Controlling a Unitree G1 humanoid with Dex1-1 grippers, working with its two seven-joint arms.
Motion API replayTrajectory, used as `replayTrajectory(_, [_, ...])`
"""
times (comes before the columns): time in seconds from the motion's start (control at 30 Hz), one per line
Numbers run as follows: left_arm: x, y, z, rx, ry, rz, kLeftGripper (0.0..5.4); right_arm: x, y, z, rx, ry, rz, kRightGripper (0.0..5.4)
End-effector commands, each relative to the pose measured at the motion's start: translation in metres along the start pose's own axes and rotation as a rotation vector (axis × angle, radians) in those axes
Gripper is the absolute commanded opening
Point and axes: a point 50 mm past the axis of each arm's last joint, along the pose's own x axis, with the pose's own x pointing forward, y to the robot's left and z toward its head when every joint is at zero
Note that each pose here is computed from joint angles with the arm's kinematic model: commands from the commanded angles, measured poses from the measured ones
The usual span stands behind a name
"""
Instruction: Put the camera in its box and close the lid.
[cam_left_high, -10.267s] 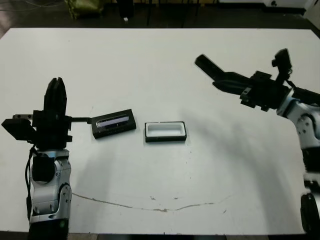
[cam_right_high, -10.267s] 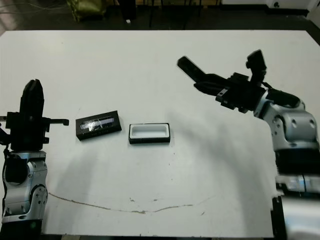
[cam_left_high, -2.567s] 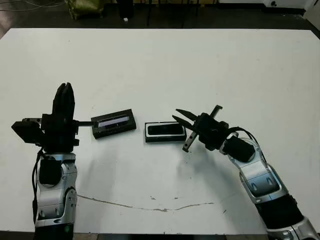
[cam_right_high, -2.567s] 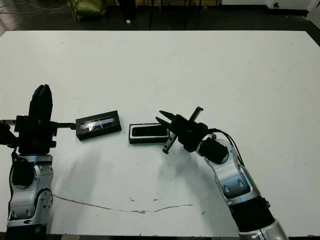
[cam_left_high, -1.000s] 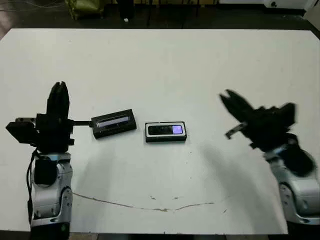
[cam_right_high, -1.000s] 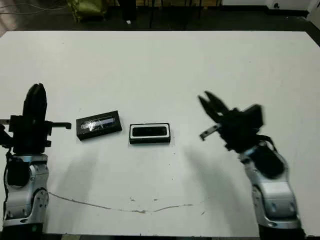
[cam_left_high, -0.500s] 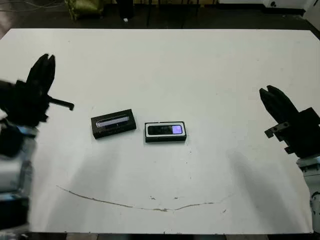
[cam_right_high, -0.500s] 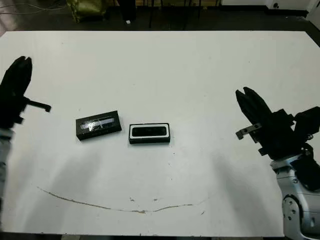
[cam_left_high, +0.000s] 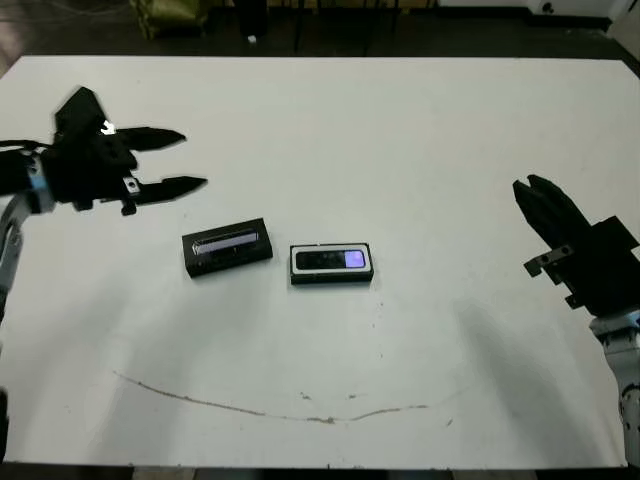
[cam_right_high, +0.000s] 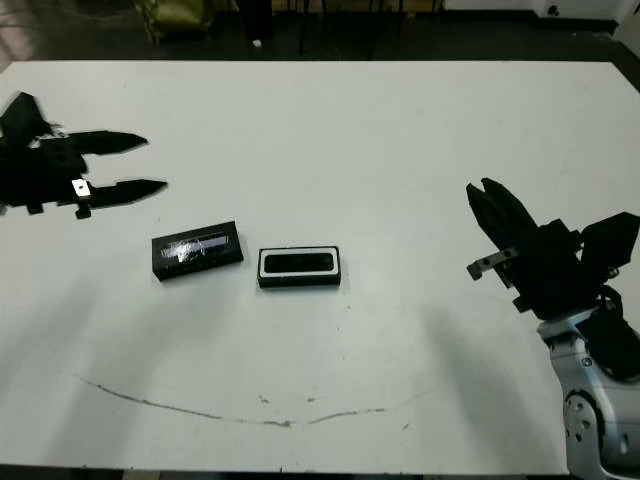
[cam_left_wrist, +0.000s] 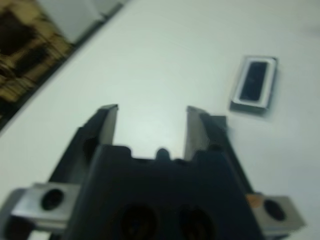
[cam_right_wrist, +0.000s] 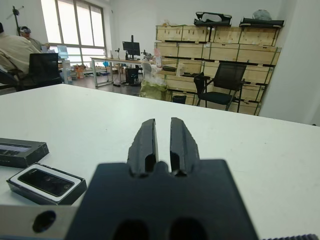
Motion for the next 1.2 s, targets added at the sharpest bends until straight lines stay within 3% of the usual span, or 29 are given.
replayTrajectory(0.03, [0.009,0.001,-0.012,-0.047,0.03,-0.059,4.42,-0.003,-0.001,-0.004,-0.004,0.035,-0.011,0.0])
replayTrajectory(0.17, [0.016,0.0,-0.017,-0.047,0.028,-0.103,5.38,-0.003,-0.002,-0.006,-0.001,0.035,-0.009,0.0])
replayTrajectory(0.53, [0.021,-0.005,-0.031,-0.15,0.007,-0.254,5.38,-0.002,-0.002,-0.007,-0.019,0.049,-0.015,0.0])
replayTrajectory(1.2, [0.035,-0.022,-0.047,-0.137,0.08,-0.342,5.38,-0.003,-0.001,-0.01,-0.021,0.068,-0.014,0.0])
